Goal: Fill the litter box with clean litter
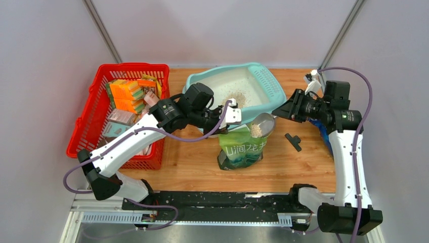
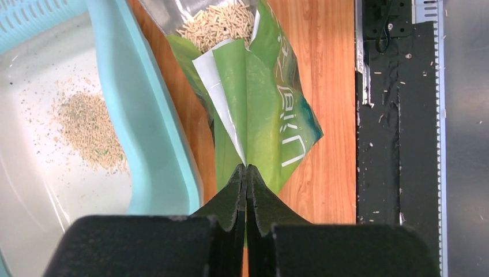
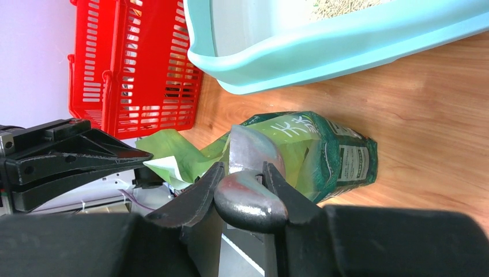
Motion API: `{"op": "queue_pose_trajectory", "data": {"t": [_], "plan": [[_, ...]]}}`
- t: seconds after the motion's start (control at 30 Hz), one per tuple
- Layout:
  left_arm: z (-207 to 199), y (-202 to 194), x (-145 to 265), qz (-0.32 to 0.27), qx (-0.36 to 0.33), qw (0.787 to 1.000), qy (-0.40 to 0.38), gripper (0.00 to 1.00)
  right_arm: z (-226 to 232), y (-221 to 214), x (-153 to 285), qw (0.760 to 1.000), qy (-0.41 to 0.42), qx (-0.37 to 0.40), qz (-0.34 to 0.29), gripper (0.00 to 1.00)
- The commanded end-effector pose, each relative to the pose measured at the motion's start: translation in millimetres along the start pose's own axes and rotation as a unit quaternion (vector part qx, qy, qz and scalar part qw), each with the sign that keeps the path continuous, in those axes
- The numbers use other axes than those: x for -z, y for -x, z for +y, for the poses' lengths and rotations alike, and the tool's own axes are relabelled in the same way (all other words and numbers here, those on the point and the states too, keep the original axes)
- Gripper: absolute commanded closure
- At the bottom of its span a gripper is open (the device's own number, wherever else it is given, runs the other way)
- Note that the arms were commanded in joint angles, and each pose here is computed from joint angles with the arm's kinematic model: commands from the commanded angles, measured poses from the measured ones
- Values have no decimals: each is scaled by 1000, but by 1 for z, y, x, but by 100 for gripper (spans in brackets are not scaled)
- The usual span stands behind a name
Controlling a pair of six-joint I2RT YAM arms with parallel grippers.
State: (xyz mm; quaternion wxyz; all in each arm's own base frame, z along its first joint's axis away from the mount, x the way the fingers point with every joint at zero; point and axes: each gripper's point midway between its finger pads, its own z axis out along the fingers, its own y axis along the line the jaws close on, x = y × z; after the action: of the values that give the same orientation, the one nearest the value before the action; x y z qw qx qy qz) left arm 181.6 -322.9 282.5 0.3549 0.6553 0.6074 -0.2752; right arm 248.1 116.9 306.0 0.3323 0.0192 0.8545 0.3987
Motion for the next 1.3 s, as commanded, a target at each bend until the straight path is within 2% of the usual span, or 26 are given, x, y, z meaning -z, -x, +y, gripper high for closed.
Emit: {"op": "queue_pose_trajectory", "data": {"t": [0.0, 0.33, 0.47, 0.8, 1.27], "plan": [[0, 8, 17, -9, -16, 1000, 12, 100, 20, 13, 14, 999, 30, 25, -19, 100], [0, 6, 17, -8, -15, 1000, 13, 100, -12, 19, 21, 998, 46, -47, -22, 100], [0, 5, 16, -7, -17, 1000, 13, 100, -9, 20, 21, 996, 76, -53, -15, 100], [0, 4, 16, -4, -15, 1000, 12, 100, -32, 6, 11, 992, 87, -92, 6, 100], [3, 5, 16, -2, -19, 1000, 15, 100, -26, 17, 25, 992, 95, -88, -5, 100]]}}
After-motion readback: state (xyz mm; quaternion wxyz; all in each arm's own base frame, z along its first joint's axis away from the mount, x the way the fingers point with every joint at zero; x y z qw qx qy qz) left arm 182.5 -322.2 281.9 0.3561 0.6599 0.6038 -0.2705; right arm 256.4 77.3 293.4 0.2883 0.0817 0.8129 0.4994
